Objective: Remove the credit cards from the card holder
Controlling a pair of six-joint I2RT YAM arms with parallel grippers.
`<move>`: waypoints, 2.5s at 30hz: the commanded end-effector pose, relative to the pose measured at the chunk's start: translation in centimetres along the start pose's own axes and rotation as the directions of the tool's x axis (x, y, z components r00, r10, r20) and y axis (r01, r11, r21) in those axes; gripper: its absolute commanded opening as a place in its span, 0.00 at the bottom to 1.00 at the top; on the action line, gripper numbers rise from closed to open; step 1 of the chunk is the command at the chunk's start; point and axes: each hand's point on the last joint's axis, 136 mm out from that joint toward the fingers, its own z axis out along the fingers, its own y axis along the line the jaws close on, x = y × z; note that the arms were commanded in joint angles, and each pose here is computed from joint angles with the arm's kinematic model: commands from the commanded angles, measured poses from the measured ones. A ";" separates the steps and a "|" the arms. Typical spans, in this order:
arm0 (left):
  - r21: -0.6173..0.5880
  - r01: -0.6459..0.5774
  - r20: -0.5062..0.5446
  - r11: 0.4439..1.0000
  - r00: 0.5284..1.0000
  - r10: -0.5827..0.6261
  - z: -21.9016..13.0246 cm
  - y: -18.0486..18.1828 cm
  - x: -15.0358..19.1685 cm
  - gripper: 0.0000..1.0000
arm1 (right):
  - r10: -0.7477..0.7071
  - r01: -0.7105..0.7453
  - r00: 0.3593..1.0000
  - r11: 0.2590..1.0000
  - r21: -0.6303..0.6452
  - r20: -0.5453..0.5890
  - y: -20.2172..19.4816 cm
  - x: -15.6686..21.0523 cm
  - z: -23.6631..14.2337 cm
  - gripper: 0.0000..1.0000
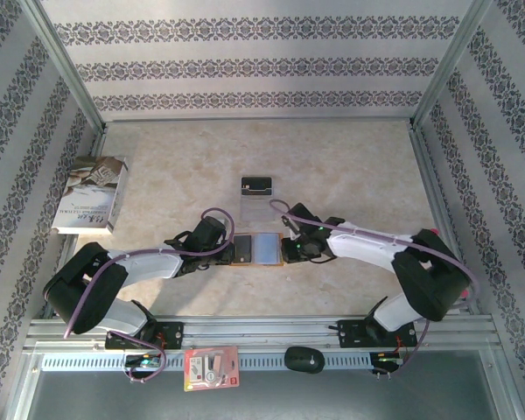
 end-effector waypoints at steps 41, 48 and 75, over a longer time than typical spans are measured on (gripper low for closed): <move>0.033 0.011 -0.208 0.999 0.978 -0.004 1.0 0.2 5.9 0.18 | 0.039 -0.085 0.992 0.911 -0.404 -0.122 9.2 -2.1 4.3 0.17; 0.033 0.011 -0.207 0.999 0.978 -0.004 0.9 0.2 6.0 0.18 | 0.037 -0.085 0.992 0.908 -0.409 -0.124 9.3 -2.2 4.6 0.17; 0.031 0.015 -0.217 0.999 0.976 -0.008 1.1 0.3 6.2 0.18 | 0.054 -0.098 0.993 0.876 -0.473 -0.107 10.0 -2.6 4.2 0.00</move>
